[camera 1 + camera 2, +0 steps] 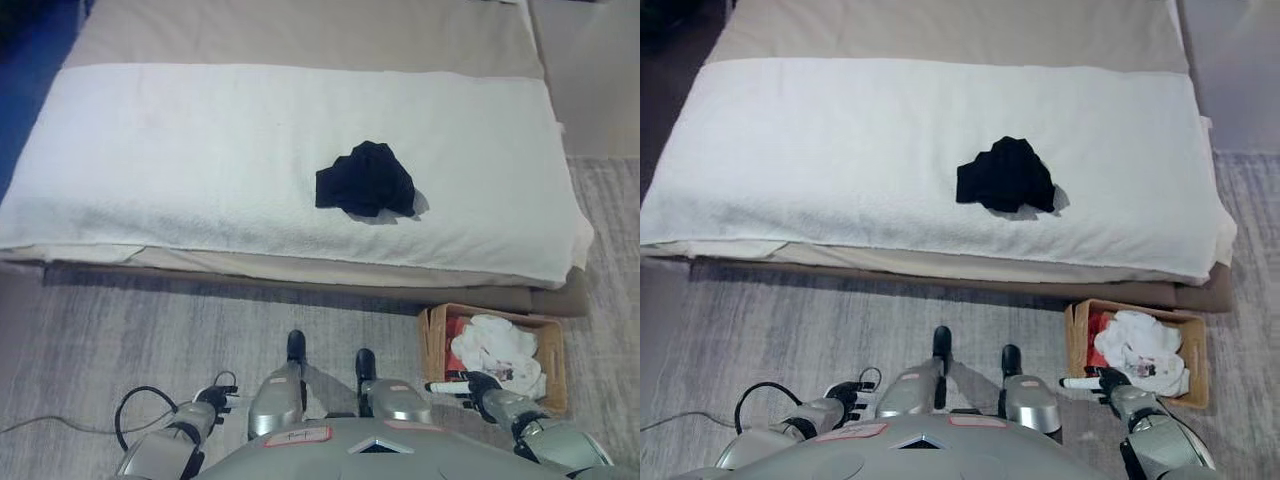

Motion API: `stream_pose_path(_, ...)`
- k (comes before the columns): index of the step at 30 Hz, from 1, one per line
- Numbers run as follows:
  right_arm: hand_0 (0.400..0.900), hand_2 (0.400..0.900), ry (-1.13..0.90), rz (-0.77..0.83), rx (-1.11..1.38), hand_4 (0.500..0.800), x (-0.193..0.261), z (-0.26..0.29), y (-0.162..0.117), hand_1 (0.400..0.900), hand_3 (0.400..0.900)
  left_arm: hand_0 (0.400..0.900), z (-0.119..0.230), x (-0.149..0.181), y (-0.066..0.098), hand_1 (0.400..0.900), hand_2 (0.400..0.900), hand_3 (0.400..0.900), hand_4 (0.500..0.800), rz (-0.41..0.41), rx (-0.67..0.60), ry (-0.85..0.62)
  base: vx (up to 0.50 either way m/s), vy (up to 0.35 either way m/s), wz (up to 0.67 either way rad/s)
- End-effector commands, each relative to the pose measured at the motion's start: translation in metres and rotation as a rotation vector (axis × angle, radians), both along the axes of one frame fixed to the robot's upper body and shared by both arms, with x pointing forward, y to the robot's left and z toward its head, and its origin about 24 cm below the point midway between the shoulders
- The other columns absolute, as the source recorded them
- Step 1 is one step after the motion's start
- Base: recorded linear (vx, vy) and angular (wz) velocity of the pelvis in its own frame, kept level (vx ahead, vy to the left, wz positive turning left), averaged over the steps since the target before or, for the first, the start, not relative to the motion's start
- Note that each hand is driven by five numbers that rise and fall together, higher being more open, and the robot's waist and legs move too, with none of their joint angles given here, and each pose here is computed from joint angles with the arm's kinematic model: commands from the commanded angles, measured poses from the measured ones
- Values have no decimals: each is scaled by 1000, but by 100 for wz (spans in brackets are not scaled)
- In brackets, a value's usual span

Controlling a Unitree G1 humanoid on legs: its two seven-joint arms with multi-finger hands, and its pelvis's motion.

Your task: Put the clothes on the bed into the basket.

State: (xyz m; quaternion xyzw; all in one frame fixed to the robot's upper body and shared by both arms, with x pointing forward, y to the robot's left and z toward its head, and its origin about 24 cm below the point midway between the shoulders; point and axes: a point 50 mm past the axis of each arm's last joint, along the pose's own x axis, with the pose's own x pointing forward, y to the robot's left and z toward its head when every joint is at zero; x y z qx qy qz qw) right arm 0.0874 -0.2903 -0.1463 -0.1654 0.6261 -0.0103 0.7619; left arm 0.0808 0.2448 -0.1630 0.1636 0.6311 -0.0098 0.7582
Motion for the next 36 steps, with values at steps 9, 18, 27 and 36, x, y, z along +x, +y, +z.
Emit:
stream_pose_path(9,900,900,6,63,27,800,10,-1,8,900,900,900,20,31,39,900,900,900,800,-20,110,-91,221,276,-33)
stream_pose_path(18,900,900,-70,79,31,800,33,5,12,900,900,900,27,29,58,900,900,900,800,-5,157,-78,179,214,4)
stream_pose_path(27,900,900,-364,135,-83,800,117,57,-17,900,900,900,28,39,54,900,900,900,800,-13,141,-104,90,35,19)
stream_pose_path(36,900,900,-641,261,-293,800,191,146,-52,900,900,900,21,20,50,900,900,900,800,23,111,-74,95,-116,34)
